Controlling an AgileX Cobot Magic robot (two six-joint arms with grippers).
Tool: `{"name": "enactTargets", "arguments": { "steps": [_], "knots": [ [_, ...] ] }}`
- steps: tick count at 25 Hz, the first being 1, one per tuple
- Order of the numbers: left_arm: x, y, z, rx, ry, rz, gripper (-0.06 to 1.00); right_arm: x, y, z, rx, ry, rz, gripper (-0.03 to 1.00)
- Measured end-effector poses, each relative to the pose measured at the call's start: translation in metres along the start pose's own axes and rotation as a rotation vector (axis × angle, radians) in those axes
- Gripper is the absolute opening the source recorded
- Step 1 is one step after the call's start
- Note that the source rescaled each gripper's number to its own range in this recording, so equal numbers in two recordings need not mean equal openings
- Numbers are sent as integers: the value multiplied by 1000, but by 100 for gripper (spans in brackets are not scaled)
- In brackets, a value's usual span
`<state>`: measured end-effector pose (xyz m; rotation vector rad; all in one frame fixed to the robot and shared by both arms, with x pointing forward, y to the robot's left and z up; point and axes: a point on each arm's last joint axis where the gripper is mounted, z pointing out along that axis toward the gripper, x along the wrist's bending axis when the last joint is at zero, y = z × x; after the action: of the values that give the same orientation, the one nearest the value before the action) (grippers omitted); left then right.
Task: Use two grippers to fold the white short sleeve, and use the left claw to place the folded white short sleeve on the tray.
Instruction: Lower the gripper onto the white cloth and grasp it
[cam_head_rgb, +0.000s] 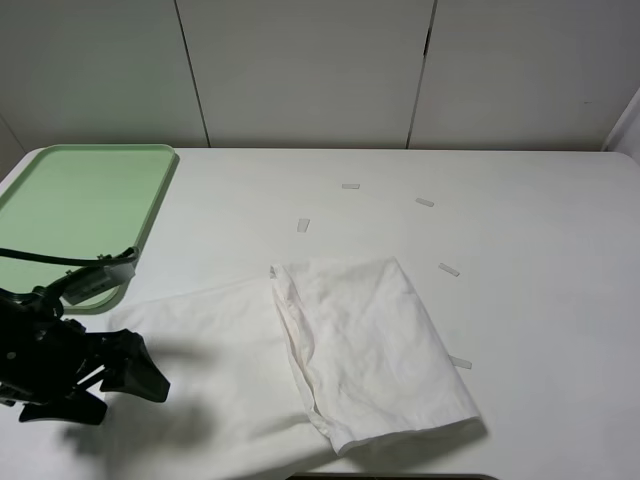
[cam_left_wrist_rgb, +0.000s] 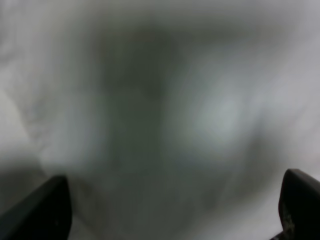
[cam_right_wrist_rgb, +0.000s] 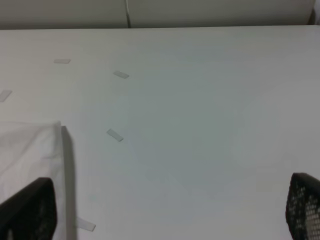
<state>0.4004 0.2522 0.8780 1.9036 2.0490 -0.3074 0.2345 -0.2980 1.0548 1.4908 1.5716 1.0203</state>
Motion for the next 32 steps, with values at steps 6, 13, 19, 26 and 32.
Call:
{"name": "enactTargets", "arguments": {
  "steps": [6, 13, 19, 26, 32],
  "knots": [
    [3, -2, 7, 45, 10, -18, 82, 0, 0, 0, 0, 0, 0, 100],
    [5, -2, 7, 44, 26, 11, 82, 0, 0, 0, 0, 0, 0, 100],
    [12, 1, 8, -15, 90, 10, 82, 0, 0, 0, 0, 0, 0, 100],
    [13, 3, 14, 18, 87, -12, 81, 0, 0, 0, 0, 0, 0, 100],
    [8, 24, 18, 18, 59, -20, 76, 0, 0, 0, 0, 0, 0, 100]
  ]
}}
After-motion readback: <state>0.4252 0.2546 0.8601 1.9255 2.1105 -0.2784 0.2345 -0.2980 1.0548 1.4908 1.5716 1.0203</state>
